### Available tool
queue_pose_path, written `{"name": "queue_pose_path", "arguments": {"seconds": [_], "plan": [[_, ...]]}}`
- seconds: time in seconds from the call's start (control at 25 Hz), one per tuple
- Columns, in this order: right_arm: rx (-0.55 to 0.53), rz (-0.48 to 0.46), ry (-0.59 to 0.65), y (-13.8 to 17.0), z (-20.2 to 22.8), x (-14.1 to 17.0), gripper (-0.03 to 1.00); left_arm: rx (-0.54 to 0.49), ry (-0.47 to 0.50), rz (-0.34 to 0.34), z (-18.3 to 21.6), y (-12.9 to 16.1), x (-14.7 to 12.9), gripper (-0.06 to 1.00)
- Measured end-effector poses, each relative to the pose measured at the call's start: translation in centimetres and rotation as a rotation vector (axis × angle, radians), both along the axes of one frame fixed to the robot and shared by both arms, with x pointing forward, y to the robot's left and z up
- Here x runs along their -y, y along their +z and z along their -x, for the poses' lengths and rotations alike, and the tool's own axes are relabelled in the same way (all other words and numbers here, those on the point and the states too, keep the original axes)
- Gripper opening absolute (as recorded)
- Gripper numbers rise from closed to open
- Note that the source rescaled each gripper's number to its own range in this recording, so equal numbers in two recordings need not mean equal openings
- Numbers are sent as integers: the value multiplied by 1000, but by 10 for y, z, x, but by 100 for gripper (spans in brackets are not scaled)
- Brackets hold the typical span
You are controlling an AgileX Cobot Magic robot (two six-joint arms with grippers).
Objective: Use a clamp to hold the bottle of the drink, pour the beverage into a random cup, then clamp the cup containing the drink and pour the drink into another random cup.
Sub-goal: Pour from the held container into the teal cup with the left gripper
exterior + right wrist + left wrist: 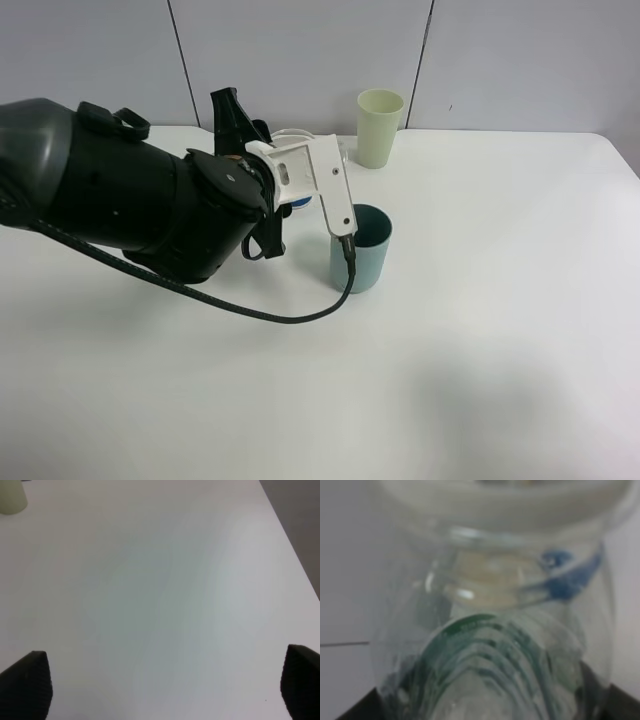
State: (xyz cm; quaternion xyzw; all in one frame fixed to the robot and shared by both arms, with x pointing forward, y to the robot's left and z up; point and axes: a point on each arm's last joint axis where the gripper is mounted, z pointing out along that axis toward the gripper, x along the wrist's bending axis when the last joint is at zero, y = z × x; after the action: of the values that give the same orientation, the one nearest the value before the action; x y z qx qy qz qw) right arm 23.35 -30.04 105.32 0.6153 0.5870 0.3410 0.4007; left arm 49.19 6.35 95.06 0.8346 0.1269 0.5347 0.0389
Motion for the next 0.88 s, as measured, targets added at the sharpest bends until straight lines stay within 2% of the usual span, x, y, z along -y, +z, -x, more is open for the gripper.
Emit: {"name": "queue_pose_path", "arguments": {"seconds": [0.4,0.88], "plan": [[0,0,0,0,0,0,70,-31,-11,-78,-2,-21,4,4],[0,-1,0,0,0,0,70,-7,-22,-155,-7,-12,7,4]]}}
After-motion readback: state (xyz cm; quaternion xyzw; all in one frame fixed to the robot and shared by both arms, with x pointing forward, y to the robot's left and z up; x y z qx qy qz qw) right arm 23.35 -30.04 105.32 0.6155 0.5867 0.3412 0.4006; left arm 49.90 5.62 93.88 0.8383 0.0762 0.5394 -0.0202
